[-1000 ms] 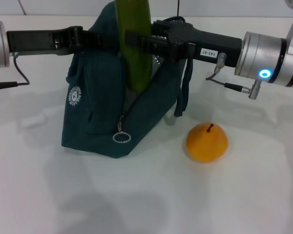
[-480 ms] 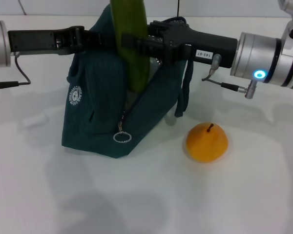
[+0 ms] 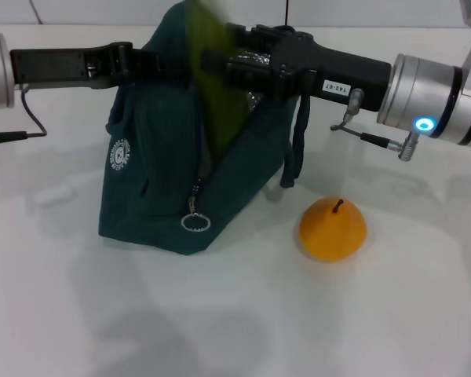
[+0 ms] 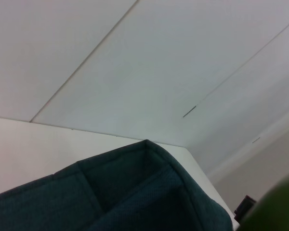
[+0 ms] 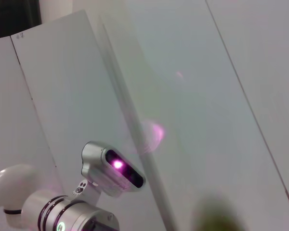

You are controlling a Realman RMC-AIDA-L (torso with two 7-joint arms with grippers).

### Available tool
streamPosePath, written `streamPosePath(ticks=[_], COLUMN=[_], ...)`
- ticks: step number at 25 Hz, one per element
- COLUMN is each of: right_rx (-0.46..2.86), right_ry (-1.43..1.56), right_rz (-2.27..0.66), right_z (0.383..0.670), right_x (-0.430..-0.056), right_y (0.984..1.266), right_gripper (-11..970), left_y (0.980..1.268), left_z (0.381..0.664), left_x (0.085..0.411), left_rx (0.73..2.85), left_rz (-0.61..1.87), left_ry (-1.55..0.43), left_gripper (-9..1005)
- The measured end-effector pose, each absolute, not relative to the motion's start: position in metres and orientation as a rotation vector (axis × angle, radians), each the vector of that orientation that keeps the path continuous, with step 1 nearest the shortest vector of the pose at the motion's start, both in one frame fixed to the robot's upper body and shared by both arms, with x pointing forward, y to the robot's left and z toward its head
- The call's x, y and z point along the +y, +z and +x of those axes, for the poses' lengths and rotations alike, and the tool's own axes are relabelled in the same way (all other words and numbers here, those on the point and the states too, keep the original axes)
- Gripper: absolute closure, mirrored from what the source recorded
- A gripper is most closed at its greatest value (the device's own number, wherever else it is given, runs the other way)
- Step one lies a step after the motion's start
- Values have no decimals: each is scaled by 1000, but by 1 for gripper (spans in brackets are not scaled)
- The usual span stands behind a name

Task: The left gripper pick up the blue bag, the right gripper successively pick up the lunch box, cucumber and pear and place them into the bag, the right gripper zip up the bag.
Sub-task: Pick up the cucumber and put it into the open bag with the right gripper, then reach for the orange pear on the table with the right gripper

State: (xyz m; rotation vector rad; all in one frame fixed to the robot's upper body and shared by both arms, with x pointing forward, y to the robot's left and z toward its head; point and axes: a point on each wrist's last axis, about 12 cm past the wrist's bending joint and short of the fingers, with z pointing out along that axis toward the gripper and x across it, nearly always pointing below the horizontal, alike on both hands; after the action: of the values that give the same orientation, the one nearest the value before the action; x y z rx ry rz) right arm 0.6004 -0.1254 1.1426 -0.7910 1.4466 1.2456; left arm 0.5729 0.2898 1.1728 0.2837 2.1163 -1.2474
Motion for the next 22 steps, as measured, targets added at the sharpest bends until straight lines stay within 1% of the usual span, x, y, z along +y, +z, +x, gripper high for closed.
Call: streamPosePath(ticks=[4,6,9,12,15,18,20,22], right_rx=[1445,1442,1416,1391,1388,1409,1421,1461], right_ry=[1248,1249,1236,1187,1121,1082,1074,1044], right_rz=[-792,-789,-778,-747,-770,-826,-836,-848], right_z=[600,600,599,596,586,568,563,544], right_x=[-126,-126,-132,-154,-185,-215,-222,-239], right_y=[1142,1143,1146,1147,1146,1136,1131,1113], right_gripper=[364,173,172,171,172,174,175,176], left_y=[1173,1173,1173,1172,1173,1173,1173,1173], left_z=[573,573,572,572,571,571,570,570], left_x=[289,289,291,292,293,292,291,290], left_rx=[2117,2115,2115,2115,2105,2102,2100,2098], left_rz=[288,288,281,275,271,274,275,276], left_ry=[-1248,-1247,-1245,-1246,-1253,-1258,-1263,-1267], left_gripper=[922,922,921,921,921,920,920,920])
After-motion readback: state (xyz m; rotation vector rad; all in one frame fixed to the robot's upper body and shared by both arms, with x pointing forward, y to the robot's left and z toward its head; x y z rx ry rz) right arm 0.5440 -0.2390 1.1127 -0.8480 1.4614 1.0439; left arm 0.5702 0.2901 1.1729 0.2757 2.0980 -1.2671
